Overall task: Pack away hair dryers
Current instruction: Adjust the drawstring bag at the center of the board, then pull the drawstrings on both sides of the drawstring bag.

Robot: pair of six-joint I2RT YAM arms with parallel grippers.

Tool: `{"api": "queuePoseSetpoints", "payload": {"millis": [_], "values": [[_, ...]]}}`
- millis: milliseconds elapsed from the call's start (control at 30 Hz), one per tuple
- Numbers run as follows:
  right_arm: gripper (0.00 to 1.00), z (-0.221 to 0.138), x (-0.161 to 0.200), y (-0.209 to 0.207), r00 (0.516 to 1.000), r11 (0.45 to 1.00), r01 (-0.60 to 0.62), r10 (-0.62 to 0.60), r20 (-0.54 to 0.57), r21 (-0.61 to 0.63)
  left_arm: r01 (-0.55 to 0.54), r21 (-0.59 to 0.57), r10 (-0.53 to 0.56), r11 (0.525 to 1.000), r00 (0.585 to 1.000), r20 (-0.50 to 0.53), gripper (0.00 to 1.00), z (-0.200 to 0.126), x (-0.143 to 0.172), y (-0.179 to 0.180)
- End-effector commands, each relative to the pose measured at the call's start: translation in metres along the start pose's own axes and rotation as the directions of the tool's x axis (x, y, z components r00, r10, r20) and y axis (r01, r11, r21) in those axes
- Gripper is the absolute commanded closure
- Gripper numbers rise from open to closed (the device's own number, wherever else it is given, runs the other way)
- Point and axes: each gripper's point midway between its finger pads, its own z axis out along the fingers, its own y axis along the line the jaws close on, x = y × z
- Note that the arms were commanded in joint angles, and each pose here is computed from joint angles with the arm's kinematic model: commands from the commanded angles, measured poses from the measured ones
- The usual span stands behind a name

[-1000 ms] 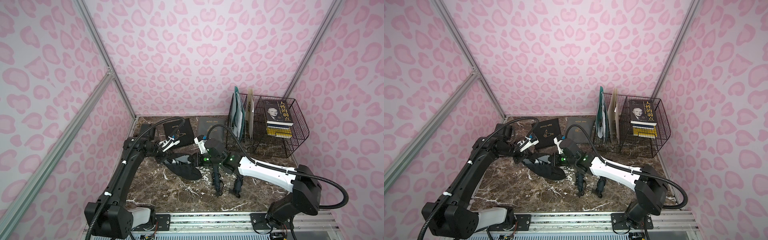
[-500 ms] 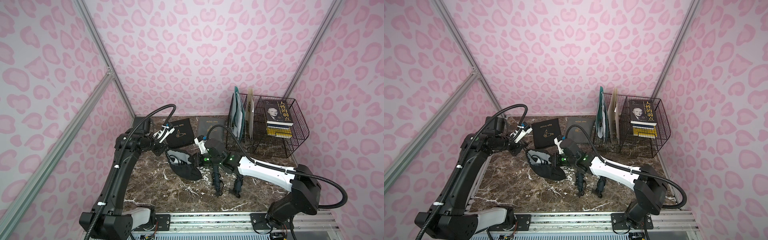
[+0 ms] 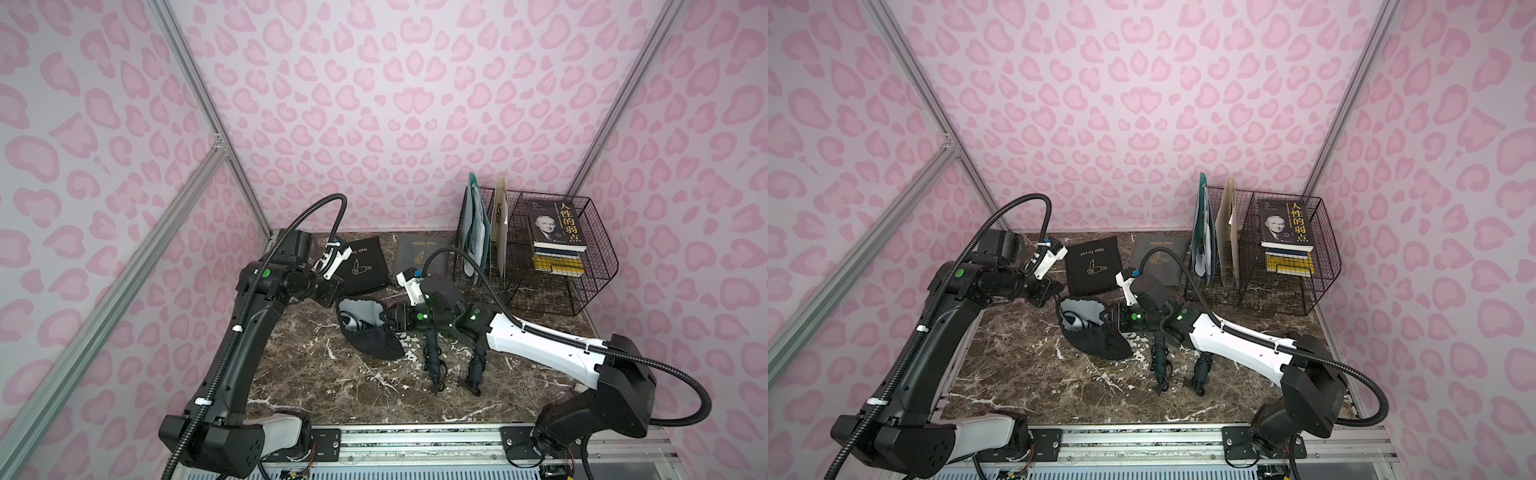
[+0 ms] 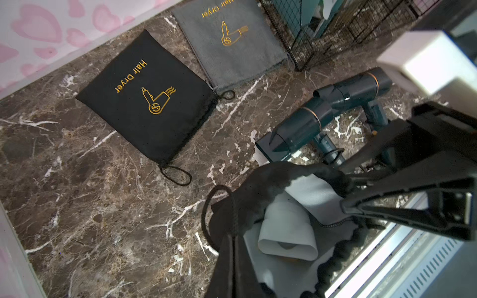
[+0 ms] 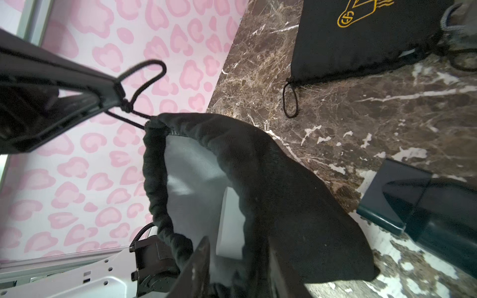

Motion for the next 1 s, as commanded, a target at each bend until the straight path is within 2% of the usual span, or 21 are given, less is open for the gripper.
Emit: {"api": "queuePoseSetpoints", "payload": {"millis": [0,100,367,667,833,967], "values": [[0.59,-0.009,0.0,0.007,0.999,0.999,0.038,-0.038,0.014,-0.026,0.05,-0.023,-0.05,0.998,0.998,0.024,0.99,-0.002,-0.012,0.005],[0.57,-0.018,0.004,0.011,0.998,0.997,0.062,-0.062,0.011,-0.044,0.054,-0.02,-0.053,0.998,0.998,0.029,0.98,-0.001,-0.017,0.004],[0.54,-0.029,0.018,-0.002,0.994,0.994,0.105,-0.105,-0.016,0.011,0.052,-0.036,-0.052,0.998,0.999,0.018,0.98,0.002,-0.014,0.006],[0.52,-0.019,0.032,-0.002,0.978,0.98,0.195,-0.192,-0.078,0.031,0.046,-0.044,-0.046,0.998,0.999,0.016,0.98,0.002,-0.015,0.007],[0.55,-0.011,0.038,-0.001,0.97,0.974,0.224,-0.22,-0.099,0.032,0.047,-0.043,-0.047,0.998,0.999,0.01,0.99,0.003,-0.013,0.007],[0.65,-0.008,0.038,-0.004,0.968,0.972,0.231,-0.225,-0.11,0.05,0.04,-0.049,-0.04,0.998,0.999,0.012,0.98,0.001,-0.013,0.007]]}}
